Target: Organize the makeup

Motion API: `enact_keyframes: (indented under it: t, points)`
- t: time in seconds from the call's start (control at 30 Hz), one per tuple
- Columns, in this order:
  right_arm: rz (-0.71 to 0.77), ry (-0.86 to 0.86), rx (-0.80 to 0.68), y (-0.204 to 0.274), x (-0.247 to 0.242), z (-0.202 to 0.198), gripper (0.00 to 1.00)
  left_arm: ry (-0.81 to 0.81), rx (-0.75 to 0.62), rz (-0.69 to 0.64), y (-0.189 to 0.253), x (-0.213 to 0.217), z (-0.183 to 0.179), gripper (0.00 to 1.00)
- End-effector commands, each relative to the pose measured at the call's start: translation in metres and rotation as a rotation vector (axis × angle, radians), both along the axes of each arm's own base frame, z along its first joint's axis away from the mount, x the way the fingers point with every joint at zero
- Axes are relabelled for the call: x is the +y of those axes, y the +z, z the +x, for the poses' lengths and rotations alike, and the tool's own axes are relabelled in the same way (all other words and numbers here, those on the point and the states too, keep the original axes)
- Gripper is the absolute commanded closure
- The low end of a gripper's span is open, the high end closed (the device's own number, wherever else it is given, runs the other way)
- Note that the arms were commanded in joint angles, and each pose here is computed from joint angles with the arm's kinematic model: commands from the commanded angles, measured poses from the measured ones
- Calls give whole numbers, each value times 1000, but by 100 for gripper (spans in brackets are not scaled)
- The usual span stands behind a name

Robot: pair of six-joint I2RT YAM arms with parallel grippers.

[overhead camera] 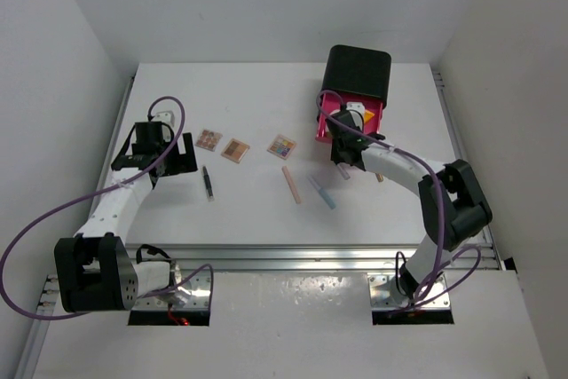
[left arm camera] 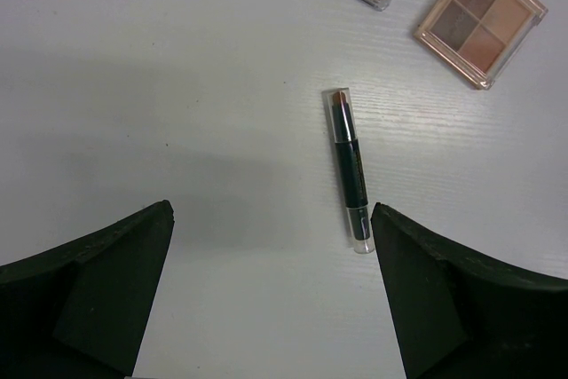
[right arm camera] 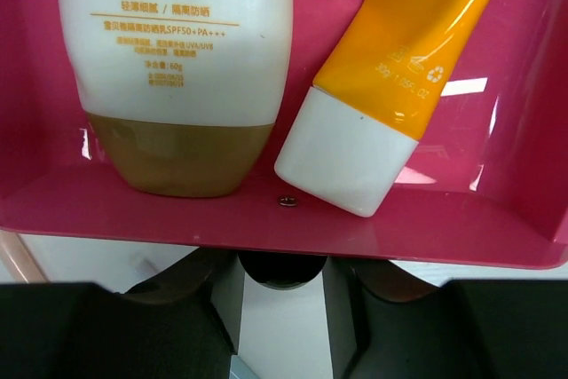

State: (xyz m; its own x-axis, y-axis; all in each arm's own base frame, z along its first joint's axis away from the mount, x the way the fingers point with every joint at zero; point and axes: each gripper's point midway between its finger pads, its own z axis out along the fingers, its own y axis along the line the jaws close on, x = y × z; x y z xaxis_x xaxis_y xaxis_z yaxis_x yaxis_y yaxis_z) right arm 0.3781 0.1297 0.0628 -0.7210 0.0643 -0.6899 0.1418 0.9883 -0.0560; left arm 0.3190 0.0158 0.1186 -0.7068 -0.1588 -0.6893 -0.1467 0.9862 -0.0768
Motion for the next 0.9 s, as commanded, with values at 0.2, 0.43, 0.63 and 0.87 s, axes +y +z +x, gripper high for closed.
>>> enact_keyframes:
  t: [0.2, 0.43, 0.63, 0.87]
  points:
    - [-2, -56, -189, 40, -6, 26, 70, 3, -41, -12, 12, 0, 7, 0]
    - [11, -32, -291, 65, -1, 43, 81, 10, -41, -5, 13, 1, 9, 0]
    - [1, -32, -349, 85, -3, 47, 87, 10, -22, 7, 8, 3, 7, 0]
    - [21, -24, -416, 102, -4, 74, 87, 10, -21, 20, 9, 6, 9, 0]
